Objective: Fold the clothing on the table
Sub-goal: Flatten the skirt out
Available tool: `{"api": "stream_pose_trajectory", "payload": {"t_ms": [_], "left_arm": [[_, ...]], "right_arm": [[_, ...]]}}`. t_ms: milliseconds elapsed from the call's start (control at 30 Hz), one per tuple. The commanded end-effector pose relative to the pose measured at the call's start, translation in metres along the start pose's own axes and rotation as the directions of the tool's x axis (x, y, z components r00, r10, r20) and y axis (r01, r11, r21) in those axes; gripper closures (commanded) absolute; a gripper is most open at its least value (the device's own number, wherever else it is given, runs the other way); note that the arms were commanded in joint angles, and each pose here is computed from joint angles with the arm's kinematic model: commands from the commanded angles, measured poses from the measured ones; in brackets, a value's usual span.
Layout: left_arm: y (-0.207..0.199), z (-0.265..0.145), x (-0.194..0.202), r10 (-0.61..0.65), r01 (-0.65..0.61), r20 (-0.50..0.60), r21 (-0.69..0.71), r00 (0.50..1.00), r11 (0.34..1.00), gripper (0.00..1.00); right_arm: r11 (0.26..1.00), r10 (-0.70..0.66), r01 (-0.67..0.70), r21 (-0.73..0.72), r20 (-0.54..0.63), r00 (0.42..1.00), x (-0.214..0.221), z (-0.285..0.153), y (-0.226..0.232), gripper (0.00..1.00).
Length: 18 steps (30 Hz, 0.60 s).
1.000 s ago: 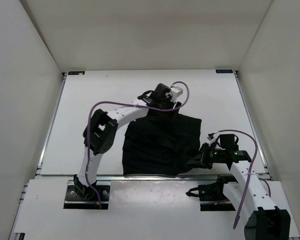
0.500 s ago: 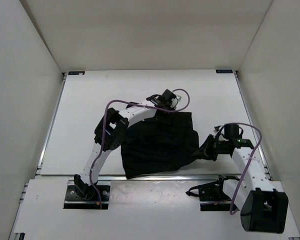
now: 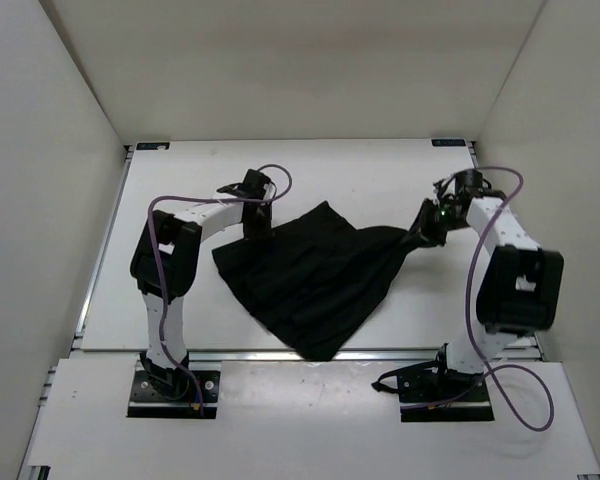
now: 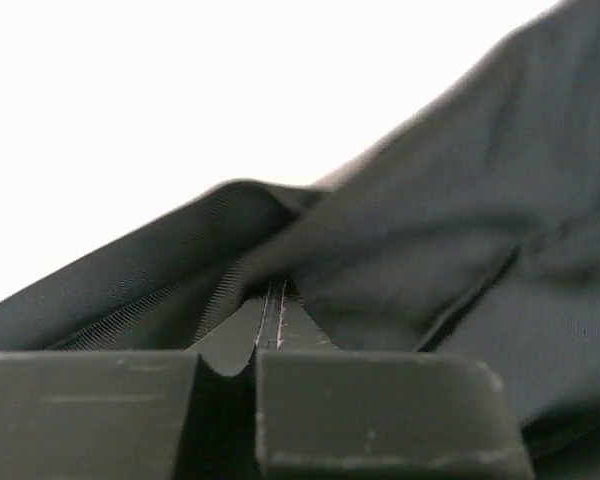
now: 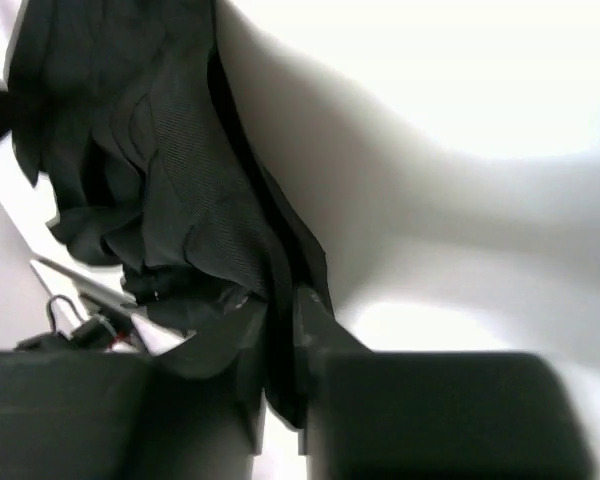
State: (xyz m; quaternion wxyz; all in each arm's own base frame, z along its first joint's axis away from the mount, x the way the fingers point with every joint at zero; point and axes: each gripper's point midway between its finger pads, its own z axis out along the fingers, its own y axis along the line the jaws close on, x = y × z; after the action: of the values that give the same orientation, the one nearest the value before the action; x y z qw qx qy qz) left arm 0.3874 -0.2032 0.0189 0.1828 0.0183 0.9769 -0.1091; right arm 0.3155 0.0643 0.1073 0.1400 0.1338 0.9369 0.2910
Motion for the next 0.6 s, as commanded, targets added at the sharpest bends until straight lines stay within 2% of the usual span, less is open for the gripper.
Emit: {"api": "stream_pose_trajectory", "payload": {"t_ms": [0, 33, 67, 167, 200, 233, 267, 300, 333, 367, 433, 500, 567], "left_arm": [[-0.023, -0.027, 0.004, 0.039, -0.041, 0.042, 0.039, 0.998, 0.998, 1.0], [-0.029, -0.028, 0.005, 0.05, -0.052, 0.044, 0.047, 0.998, 0.998, 1.0], [-0.032, -0.03, -0.003, 0.052, -0.054, 0.055, 0.047, 0.997, 0.997, 1.0], [-0.046, -0.035, -0.027, 0.085, -0.091, 0.095, 0.059, 0.992, 0.994, 1.0], [-0.055, -0.039, -0.046, 0.092, -0.103, 0.135, 0.077, 0.987, 0.992, 0.96], [-0.057, -0.041, -0.062, 0.092, -0.106, 0.157, 0.083, 0.983, 0.991, 0.84], [-0.059, -0.042, -0.066, 0.111, -0.125, 0.156, 0.087, 0.982, 0.988, 0.77], [-0.062, -0.043, -0.084, 0.105, -0.123, 0.185, 0.091, 0.977, 0.988, 0.63], [-0.065, -0.046, -0.1, 0.111, -0.133, 0.213, 0.093, 0.971, 0.987, 0.47], [-0.067, -0.048, -0.105, 0.13, -0.154, 0.222, 0.096, 0.966, 0.983, 0.41], [-0.076, -0.049, -0.124, 0.165, -0.202, 0.274, 0.112, 0.947, 0.973, 0.17], [-0.08, -0.046, -0.137, 0.218, -0.266, 0.322, 0.113, 0.921, 0.957, 0.08], [-0.086, -0.039, -0.144, 0.242, -0.295, 0.332, 0.119, 0.912, 0.948, 0.04]], "right_arm": [[0.989, -0.146, 0.146, -0.005, 0.014, 0.989, -0.042, 0.01, 0.015, 0.78], [0.986, -0.165, 0.166, -0.026, 0.026, 0.986, -0.056, 0.009, 0.025, 0.64], [0.985, -0.169, 0.17, -0.027, 0.013, 0.985, -0.059, 0.015, 0.028, 0.6], [0.973, -0.229, 0.231, -0.019, 0.082, 0.97, -0.085, 0.006, 0.05, 0.52], [0.972, -0.232, 0.236, -0.02, 0.109, 0.967, -0.094, -0.002, 0.054, 0.49], [0.971, -0.231, 0.238, -0.035, 0.145, 0.962, -0.106, -0.01, 0.062, 0.46], [0.972, -0.223, 0.231, -0.042, 0.15, 0.963, -0.108, -0.014, 0.065, 0.43], [0.974, -0.216, 0.224, -0.034, 0.161, 0.963, -0.111, -0.018, 0.063, 0.4], [0.978, -0.205, 0.208, -0.005, 0.152, 0.967, -0.109, -0.018, 0.056, 0.39], [0.978, -0.209, 0.208, 0.018, 0.151, 0.966, -0.106, -0.019, 0.052, 0.4], [0.981, -0.181, 0.169, 0.091, 0.138, 0.974, -0.096, -0.019, 0.036, 0.38], [0.982, -0.15, 0.135, 0.131, 0.114, 0.982, -0.072, -0.012, 0.016, 0.39], [0.986, -0.106, 0.089, 0.139, 0.118, 0.987, -0.052, -0.006, 0.006, 0.38]]}}
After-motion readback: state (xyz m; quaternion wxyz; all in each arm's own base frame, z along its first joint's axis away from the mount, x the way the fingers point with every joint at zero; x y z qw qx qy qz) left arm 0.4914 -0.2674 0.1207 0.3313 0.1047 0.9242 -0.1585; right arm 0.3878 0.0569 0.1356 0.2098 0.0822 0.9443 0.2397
